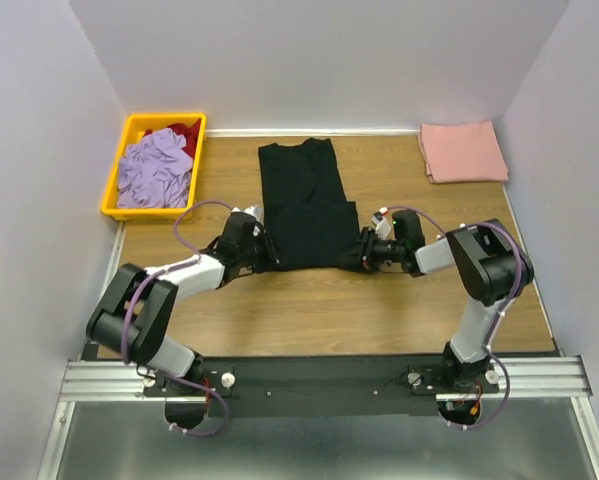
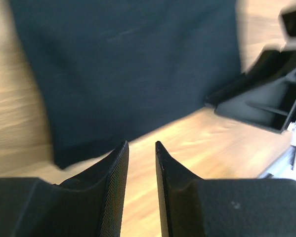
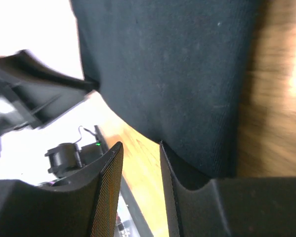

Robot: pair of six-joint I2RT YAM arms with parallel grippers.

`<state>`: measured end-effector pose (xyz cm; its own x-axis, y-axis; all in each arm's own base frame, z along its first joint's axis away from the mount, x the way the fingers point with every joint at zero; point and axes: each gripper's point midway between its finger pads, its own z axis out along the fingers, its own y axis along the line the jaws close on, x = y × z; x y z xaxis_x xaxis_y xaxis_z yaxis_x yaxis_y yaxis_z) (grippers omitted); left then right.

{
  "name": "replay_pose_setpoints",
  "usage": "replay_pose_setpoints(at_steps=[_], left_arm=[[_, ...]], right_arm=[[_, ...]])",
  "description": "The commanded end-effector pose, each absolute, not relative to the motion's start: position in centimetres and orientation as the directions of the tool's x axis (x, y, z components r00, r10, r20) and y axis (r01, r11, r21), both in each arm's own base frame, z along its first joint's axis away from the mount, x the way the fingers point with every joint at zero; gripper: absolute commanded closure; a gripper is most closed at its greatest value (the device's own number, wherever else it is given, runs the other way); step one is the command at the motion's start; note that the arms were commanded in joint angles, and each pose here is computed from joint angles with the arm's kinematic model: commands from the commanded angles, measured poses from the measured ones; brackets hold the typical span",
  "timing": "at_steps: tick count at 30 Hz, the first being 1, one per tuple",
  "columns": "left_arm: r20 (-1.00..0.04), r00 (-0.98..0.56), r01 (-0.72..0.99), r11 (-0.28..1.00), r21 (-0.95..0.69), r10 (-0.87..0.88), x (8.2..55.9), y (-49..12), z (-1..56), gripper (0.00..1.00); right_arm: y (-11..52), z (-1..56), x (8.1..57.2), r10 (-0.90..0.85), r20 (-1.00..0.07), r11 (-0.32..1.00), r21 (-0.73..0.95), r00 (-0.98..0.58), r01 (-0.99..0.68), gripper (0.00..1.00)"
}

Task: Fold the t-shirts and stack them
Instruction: Fold the tshirt

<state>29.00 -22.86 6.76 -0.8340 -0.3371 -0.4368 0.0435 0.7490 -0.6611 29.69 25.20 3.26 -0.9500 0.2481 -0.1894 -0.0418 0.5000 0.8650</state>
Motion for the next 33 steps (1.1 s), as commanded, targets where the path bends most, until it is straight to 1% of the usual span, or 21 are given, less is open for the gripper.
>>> replay_pose_setpoints(at_steps=[1,2,4,5,7,9,10,14,16,17,19,20,21,23,24,26,29,31,33], left_arm=[[-0.329,-0.868,-0.039,0.713,-0.701,-0.371,28.6,-22.1,4.2,0.66],[-0.313,-0.874,-0.053,0.711,-0.702,-0.373,28.2,-21.8,3.7,0.66],[-0.316,-0.86,-0.075,0.711,-0.699,-0.401,28.5,-20.9,3.9,0.66],[-0.316,-0.855,-0.09,0.718,-0.69,-0.411,28.6,-20.4,3.8,0.66],[-0.319,-0.846,-0.119,0.735,-0.668,-0.427,28.6,-19.3,3.5,0.67],[-0.338,-0.838,-0.105,0.735,-0.67,-0.427,28.6,-19.0,4.2,0.67],[-0.345,-0.835,-0.099,0.734,-0.672,-0.429,28.6,-19.0,4.5,0.67],[-0.416,-0.797,-0.018,0.706,-0.708,-0.438,29.4,-19.7,8.4,0.66],[-0.432,-0.784,-0.006,0.701,-0.713,-0.446,29.7,-19.8,9.4,0.66],[-0.439,-0.779,0.004,0.698,-0.716,-0.447,30.0,-20.0,9.9,0.66],[-0.44,-0.779,-0.002,0.703,-0.712,-0.447,30.1,-19.9,10.0,0.66],[-0.443,-0.775,-0.003,0.704,-0.711,-0.451,30.2,-19.8,10.1,0.66],[-0.448,-0.77,-0.007,0.708,-0.706,-0.454,30.3,-19.7,10.0,0.66],[-0.462,-0.758,-0.005,0.712,-0.703,-0.461,30.2,-19.4,10.4,0.66],[-0.468,-0.749,-0.012,0.717,-0.697,-0.469,30.2,-19.1,10.3,0.66],[-0.483,-0.736,-0.011,0.721,-0.692,-0.475,30.1,-18.8,10.7,0.66],[-0.507,-0.716,-0.009,0.732,-0.681,-0.48,30.2,-18.3,11.1,0.66],[-0.512,-0.713,-0.008,0.736,-0.677,-0.479,30.2,-18.2,11.1,0.66],[-0.514,-0.716,0.002,0.735,-0.678,-0.472,30.3,-18.4,11.2,0.66]], right_arm=[[24.2,3.1,29.9,0.315,-0.124,0.386,0.922,-0.941,0.008,0.56],[23.5,2.4,29.9,0.334,-0.102,0.391,0.92,-0.937,0.039,0.56],[21.7,1.1,29.6,0.381,-0.04,0.389,0.913,-0.924,0.121,0.56],[21.4,1.0,29.5,0.39,-0.025,0.385,0.913,-0.921,0.138,0.56],[21.5,2.3,29.4,0.379,-0.027,0.359,0.926,-0.925,0.12,0.56],[22.4,4.0,29.0,0.347,-0.049,0.339,0.938,-0.936,0.077,0.55],[22.9,6.0,29.3,0.337,-0.096,0.324,0.946,-0.936,0.02,0.55],[25.5,10.8,30.2,0.3,-0.195,0.281,0.954,-0.934,-0.108,0.5],[27.3,11.6,30.1,0.269,-0.2,0.266,0.956,-0.942,-0.127,0.5],[28.3,12.1,30.8,0.26,-0.209,0.258,0.956,-0.943,-0.141,0.49],[30.7,12.0,30.5,0.221,-0.21,0.253,0.956,-0.952,-0.152,0.49],[31.6,10.7,30.4,0.206,-0.181,0.264,0.957,-0.962,-0.123,0.49],[33.2,11.0,30.4,0.185,-0.194,0.254,0.956,-0.963,-0.144,0.49],[34.5,9.8,30.3,0.175,-0.167,0.256,0.959,-0.97,-0.119,0.49],[35.3,7.7,29.9,0.161,-0.127,0.27,0.96,-0.979,-0.08,0.49],[35.9,6.2,29.5,0.156,-0.075,0.255,0.966,-0.985,-0.033,0.5],[35.9,2.1,28.3,0.149,0.004,0.287,0.957,-0.989,0.047,0.51],[35.6,0.8,28.0,0.155,0.023,0.307,0.949,-0.988,0.07,0.52],[35.6,1.3,27.9,0.151,0.009,0.303,0.951,-0.988,0.055,0.52]])
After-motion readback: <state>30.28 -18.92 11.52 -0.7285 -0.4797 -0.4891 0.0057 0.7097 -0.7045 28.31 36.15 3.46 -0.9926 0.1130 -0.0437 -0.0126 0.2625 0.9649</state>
